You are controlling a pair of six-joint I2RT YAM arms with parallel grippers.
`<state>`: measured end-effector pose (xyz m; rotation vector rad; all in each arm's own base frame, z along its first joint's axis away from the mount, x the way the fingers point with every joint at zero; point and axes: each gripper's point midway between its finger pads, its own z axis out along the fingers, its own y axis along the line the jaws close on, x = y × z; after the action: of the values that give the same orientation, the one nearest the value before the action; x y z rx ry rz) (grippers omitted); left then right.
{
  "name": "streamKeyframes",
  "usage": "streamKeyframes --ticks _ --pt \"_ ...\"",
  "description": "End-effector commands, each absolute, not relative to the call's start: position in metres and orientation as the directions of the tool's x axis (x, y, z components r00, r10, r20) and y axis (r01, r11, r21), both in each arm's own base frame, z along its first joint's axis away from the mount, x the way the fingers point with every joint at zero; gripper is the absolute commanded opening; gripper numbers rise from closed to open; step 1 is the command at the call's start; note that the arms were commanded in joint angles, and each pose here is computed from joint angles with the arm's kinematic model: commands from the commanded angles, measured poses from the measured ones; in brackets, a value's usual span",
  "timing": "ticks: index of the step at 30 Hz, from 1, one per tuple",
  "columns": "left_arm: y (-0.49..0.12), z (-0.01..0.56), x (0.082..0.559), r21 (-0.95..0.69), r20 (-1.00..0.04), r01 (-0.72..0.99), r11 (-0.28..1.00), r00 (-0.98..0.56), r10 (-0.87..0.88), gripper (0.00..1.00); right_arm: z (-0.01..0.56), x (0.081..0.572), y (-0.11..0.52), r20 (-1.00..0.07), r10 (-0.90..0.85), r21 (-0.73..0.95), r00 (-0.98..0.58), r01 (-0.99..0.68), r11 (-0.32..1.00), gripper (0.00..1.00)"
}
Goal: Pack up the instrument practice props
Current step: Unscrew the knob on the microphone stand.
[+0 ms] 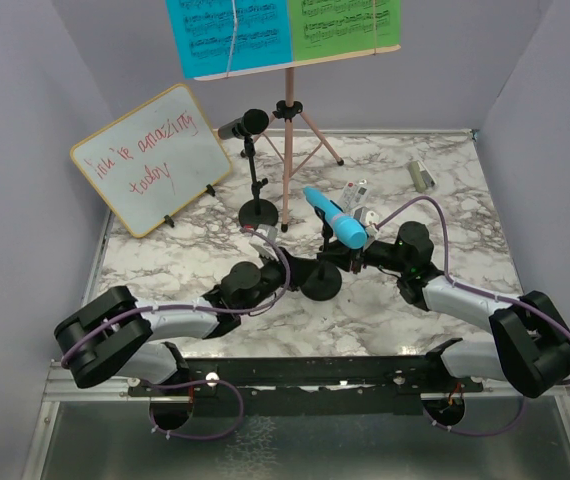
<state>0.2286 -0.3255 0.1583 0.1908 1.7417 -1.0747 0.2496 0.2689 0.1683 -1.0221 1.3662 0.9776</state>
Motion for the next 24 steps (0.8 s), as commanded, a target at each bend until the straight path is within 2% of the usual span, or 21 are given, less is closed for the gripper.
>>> streamKeyframes --ticks 1,8,14,16,21,24 --pt "-0.316 0.144 0.235 -0.904 -0.414 0.202 0.377 -0.632 -0.655 0.05 0.15 0.24 0.27 -0.995 -0.07 0.054 -0.074 -0.965 0.257 0.0" --pt "-0.312 0.144 0.242 -0.993 -0.063 -0.043 0.113 -0.613 -0.787 0.06 0.151 0.24 0.271 -0.995 -0.07 0.051 -0.072 -0.965 0.257 0.01" --pt "-0.305 0.137 0.246 -0.99 0.067 -0.14 0.016 -0.571 -0.818 0.15 0.151 0.24 0.27 -0.995 -0.071 0.051 -0.072 -0.964 0.259 0.01" --pt "-0.298 0.136 0.247 -0.992 0.039 -0.124 0.035 -0.55 -0.834 0.24 0.151 0.24 0.271 -0.995 -0.07 0.05 -0.07 -0.965 0.258 0.0" --pt "-0.29 0.135 0.251 -0.965 -0.208 -0.024 0.261 -0.532 -0.821 0.44 0.151 0.24 0.271 -0.995 -0.071 0.053 -0.074 -0.965 0.256 0.01" --pt "-0.284 0.135 0.251 -0.947 -0.275 0.0 0.321 -0.519 -0.81 0.54 0.15 0.24 0.272 -0.995 -0.072 0.053 -0.074 -0.965 0.256 0.0"
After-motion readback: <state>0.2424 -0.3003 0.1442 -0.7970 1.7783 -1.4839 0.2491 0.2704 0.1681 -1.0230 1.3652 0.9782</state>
